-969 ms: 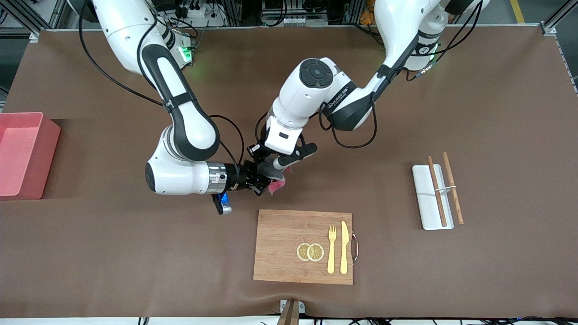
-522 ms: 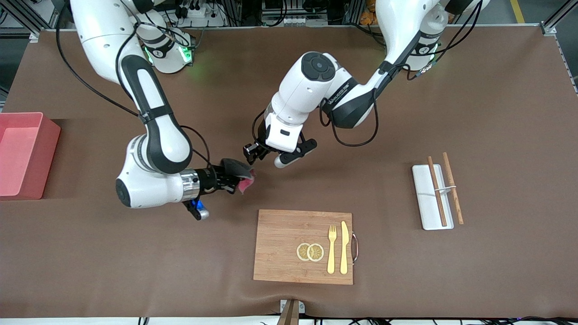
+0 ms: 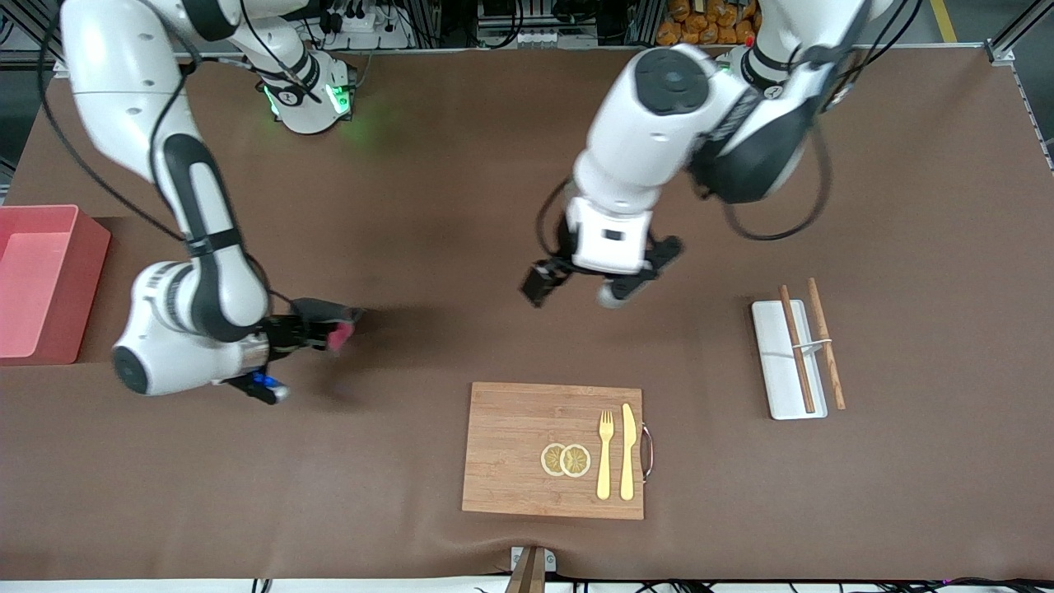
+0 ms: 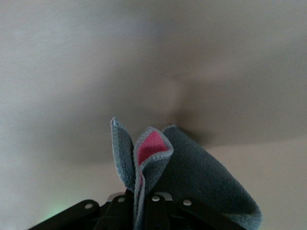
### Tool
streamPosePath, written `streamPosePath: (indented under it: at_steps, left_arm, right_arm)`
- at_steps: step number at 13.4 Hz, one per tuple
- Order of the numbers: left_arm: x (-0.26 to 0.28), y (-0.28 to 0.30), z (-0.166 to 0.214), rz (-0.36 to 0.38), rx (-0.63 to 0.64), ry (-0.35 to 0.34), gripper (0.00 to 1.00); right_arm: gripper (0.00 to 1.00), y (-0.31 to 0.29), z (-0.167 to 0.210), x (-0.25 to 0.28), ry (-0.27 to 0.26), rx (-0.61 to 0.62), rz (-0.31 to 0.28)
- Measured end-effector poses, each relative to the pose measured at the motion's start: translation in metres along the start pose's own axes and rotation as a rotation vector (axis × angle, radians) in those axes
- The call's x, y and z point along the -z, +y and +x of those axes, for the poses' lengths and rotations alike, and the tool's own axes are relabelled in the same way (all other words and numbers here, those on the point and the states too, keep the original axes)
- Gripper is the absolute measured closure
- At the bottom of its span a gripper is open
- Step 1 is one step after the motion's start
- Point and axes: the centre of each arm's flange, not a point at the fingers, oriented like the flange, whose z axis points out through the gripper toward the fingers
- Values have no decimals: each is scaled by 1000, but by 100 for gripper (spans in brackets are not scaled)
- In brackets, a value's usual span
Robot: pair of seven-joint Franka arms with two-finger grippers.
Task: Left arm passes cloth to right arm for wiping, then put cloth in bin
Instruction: 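Grasp the cloth with the right gripper while the left gripper releases it, then carry the cloth toward the pink bin while the left gripper returns to rest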
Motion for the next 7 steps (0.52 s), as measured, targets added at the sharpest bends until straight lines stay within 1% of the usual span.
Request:
streamPosePath:
  at_steps: [1,3,5,7]
  left_arm:
    - [14,-15,26,38,-39,7,0]
    - [31,-44,72,108,-127,1,0]
    - [43,-66,103,149,-208,-13,0]
    - [57,-88,124,194,-275,-36,0]
  right_arm:
    - [94,31,6,5,-2,31,10]
    - [94,93,13,16,-4,93,-17]
    - [94,154,16,28,-11,157,-35]
    - [94,225,13,42,-13,229,-57]
